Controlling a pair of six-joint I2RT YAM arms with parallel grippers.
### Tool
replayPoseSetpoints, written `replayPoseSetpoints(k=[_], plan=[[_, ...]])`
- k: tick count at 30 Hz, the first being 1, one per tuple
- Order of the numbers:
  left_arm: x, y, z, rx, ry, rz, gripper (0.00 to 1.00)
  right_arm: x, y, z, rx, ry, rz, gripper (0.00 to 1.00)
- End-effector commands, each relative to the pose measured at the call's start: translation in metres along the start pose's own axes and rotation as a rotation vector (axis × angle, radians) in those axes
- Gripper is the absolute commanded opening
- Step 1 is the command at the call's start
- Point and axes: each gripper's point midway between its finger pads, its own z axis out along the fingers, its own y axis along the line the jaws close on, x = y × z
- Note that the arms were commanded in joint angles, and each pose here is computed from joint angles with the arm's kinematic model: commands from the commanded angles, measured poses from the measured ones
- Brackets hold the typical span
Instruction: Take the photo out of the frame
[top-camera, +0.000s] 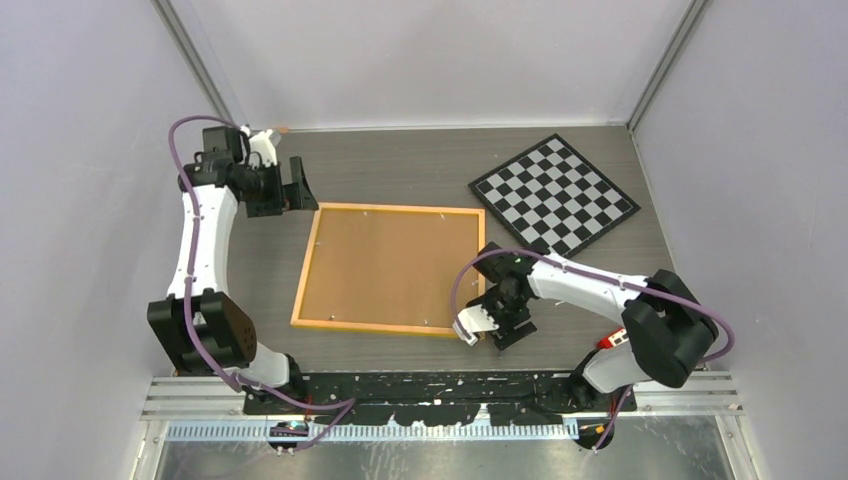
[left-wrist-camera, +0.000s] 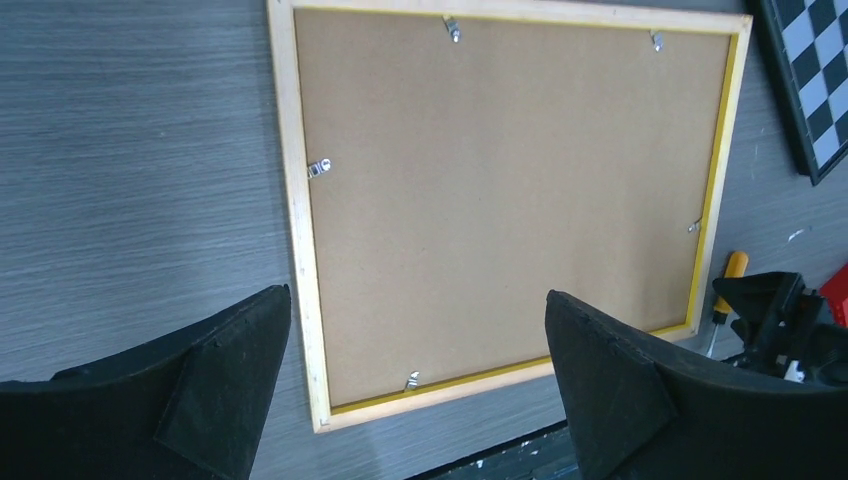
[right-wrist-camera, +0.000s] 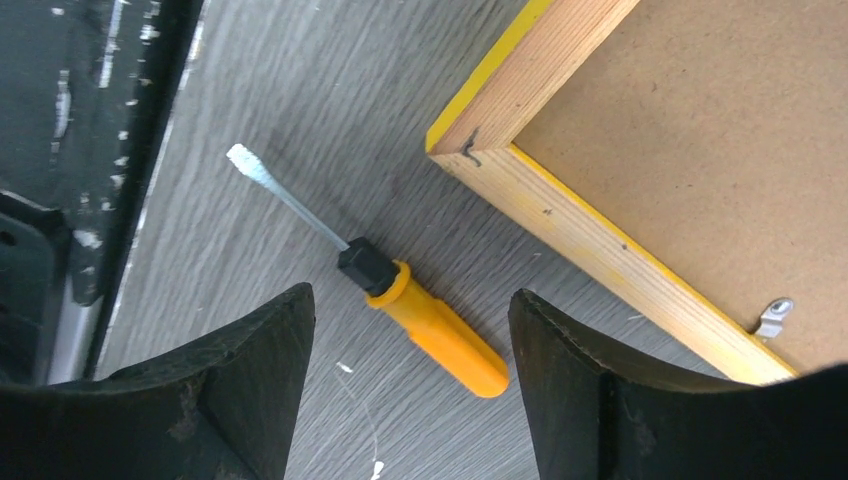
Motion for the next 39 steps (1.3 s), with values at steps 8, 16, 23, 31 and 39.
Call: replayPoseSetpoints(k=[8, 16, 23, 31, 39], plan=[[-0.064, -0.003, -0.067, -0.151, -0.360, 0.142, 1.00, 0.018, 0.010, 0.028, 0.017, 0.044, -0.094, 0.55], [-0.075, -0.030, -0.075, -0.017, -0.344, 0.258, 1.00, 0.008, 0.026, 0.004, 0.063, 0.003, 0.042, 0.15], [-0.094, -0.045, -0.087, 0.030, -0.422, 0.283, 1.00, -0.037, 0.008, -0.069, 0.244, -0.166, 0.376, 0.00], [-0.114, -0.087, -0.109, 0.176, -0.501, 0.352, 1.00, -0.084, -0.112, -0.198, 0.490, -0.662, 1.265, 0.01], [-0.073, -0.194, -0.090, 0.352, -0.537, 0.746, 1.00, -0.064, -0.199, -0.303, 0.360, -1.248, 1.834, 0.01]])
